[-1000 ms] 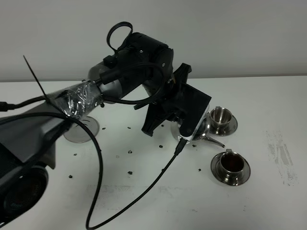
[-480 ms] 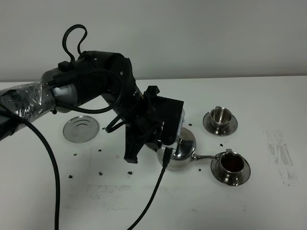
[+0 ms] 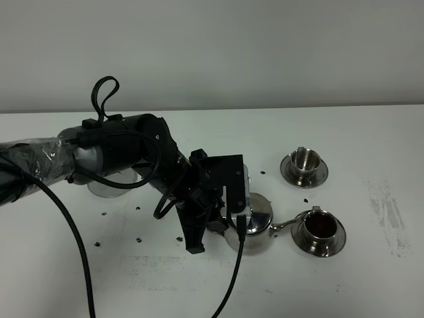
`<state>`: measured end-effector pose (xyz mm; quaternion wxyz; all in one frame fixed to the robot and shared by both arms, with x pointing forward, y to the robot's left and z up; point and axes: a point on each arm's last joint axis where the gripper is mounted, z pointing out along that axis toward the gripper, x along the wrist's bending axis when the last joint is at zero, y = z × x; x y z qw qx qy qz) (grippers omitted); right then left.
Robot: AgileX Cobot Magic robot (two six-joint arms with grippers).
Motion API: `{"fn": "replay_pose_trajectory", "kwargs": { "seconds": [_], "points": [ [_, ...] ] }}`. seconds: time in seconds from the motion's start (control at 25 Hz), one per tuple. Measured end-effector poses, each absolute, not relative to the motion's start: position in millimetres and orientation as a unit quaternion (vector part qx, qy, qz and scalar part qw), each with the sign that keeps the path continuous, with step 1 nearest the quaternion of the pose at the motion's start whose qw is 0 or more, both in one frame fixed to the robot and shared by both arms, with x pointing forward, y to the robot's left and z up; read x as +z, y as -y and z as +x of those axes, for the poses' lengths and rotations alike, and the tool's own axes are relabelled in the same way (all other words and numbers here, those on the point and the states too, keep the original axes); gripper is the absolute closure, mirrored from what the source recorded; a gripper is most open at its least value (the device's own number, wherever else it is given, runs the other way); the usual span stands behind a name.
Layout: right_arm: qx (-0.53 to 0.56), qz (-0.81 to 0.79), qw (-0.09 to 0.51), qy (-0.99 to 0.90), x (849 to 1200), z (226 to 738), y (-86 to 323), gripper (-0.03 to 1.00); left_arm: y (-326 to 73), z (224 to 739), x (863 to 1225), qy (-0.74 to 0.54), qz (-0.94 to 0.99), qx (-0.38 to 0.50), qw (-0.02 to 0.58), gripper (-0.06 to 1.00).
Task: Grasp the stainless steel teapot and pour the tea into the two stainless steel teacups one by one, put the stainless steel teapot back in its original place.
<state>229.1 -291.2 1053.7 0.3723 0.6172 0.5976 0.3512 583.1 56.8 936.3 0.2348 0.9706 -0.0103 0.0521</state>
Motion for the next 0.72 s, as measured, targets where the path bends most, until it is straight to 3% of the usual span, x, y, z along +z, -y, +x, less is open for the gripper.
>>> {"fn": "replay_pose_trajectory", "kwargs": {
  "seconds": [0.28, 0.72],
  "points": [
    [0.351, 0.617, 0.372, -0.598, 1053.7, 229.1, 291.2, 0.67, -58.4, 580.5, 934.7, 0.01, 0.969, 0.056, 0.24, 0.72],
    [0.351, 0.617, 0.372, -0.598, 1053.7, 229.1, 291.2, 0.67, -60.4, 607.7, 991.5, 0.038, 0.96, 0.131, 0.246, 0.72]
  ]
}}
